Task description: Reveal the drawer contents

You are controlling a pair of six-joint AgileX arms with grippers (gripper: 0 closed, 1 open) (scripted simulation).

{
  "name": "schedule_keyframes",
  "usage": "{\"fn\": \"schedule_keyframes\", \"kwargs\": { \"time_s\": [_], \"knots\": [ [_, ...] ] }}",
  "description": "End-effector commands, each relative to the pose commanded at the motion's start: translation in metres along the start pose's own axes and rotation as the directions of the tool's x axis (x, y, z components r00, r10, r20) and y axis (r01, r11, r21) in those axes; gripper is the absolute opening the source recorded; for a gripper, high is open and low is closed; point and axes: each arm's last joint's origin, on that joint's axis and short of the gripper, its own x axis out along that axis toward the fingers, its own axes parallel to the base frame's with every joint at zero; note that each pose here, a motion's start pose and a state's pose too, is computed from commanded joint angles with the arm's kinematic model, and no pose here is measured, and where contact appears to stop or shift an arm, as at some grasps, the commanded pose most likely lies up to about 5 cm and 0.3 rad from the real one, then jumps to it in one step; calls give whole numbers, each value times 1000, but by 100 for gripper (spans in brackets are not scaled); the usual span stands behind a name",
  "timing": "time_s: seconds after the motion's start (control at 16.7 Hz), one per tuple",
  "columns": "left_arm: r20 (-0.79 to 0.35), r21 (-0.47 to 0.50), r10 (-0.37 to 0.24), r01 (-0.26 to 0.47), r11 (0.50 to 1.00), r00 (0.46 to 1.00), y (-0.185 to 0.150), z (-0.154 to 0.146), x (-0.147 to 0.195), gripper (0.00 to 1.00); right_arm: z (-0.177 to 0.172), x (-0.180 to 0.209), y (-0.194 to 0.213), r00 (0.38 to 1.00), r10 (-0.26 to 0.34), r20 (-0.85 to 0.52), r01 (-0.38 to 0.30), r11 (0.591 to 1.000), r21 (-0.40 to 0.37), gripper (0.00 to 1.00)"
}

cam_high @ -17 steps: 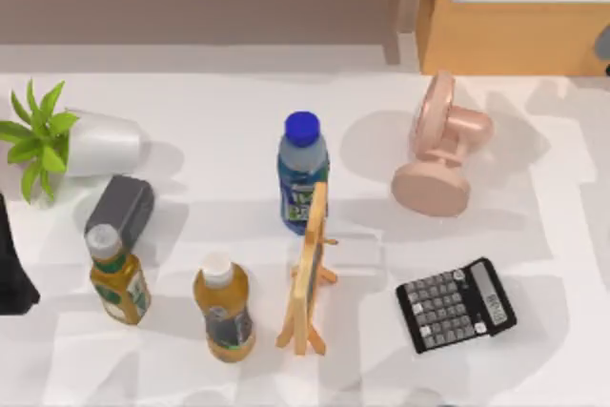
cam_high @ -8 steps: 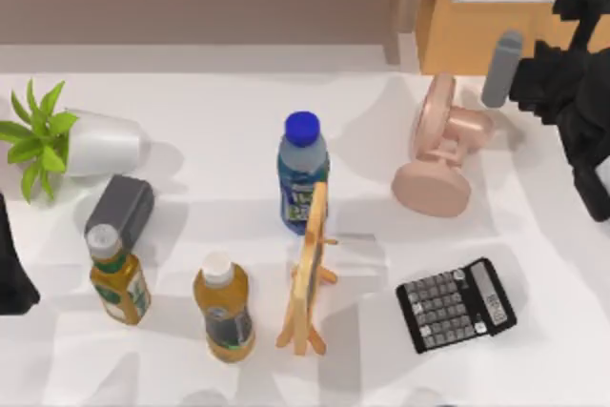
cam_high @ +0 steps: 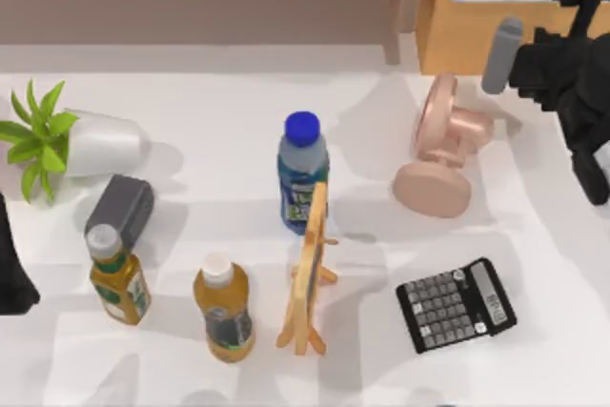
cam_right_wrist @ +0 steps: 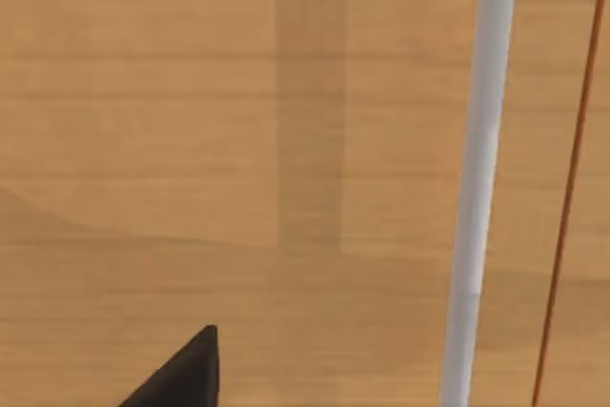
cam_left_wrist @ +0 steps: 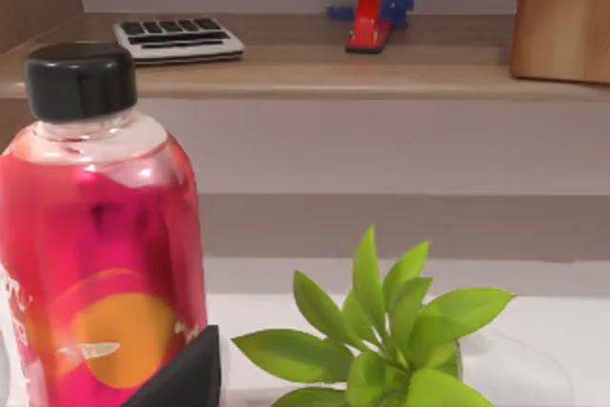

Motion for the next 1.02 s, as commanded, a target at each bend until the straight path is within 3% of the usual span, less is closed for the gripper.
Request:
{"fn": "schedule_keyframes", "kwargs": {
  "time_s": [0.42,1.02],
  "knots": [
    [0,0,0,0,1000,1000,0,0,0,100,5,11,3,1000,2,2,-2,1000,0,100],
    [0,0,0,0,1000,1000,0,0,0,100,5,11,3,1000,2,2,-2,1000,0,25]
  ]
}}
